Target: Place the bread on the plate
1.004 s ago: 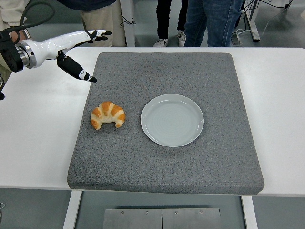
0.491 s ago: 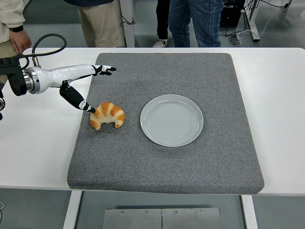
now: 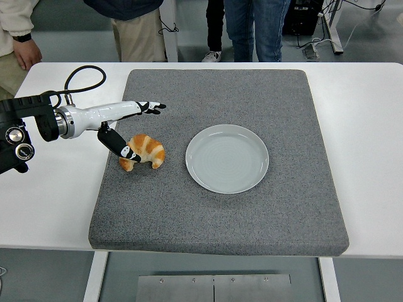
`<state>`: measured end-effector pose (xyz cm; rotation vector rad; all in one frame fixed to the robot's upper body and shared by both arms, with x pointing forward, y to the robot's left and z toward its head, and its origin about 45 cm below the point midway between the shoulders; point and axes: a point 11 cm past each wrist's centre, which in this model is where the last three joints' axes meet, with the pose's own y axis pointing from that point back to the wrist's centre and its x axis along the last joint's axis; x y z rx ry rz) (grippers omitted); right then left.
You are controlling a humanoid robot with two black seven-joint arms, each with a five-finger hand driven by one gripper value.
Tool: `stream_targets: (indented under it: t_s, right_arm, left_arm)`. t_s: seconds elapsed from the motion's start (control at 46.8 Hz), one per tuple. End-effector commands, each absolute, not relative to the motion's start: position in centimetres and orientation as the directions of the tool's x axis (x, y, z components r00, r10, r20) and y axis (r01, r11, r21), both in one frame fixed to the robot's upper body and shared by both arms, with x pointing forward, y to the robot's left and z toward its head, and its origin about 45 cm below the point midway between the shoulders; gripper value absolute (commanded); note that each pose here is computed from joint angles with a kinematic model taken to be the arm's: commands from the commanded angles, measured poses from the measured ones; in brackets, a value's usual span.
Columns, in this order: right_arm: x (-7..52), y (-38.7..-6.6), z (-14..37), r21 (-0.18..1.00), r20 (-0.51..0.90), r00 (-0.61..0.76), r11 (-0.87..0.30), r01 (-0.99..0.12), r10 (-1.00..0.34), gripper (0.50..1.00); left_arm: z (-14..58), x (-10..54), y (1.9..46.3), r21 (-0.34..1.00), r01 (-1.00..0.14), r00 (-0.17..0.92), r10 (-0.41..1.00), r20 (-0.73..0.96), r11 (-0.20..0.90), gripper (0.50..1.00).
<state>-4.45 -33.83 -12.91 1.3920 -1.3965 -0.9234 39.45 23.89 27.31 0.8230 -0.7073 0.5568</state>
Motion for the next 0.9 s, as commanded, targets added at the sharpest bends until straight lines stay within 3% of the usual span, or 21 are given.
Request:
stream_targets:
  t_s: [0.0, 0.876]
  right_arm:
    - [-4.4, -33.8, -12.9, 0.952, 0.101, 0.072, 0.076, -0.295, -0.992, 1.000]
    - [-4.4, -33.8, -12.9, 0.952, 0.102, 0.072, 0.076, -0.297, -0.992, 1.000]
  left_arm:
    - [26.8, 39.4, 23.8, 0.460, -0.686, 0.642, 0.173, 0.747, 0.564, 0.966]
    - [23.1, 40.0, 24.0, 0.455, -0.721, 0.597, 0.135, 0.791, 0.522, 0.966]
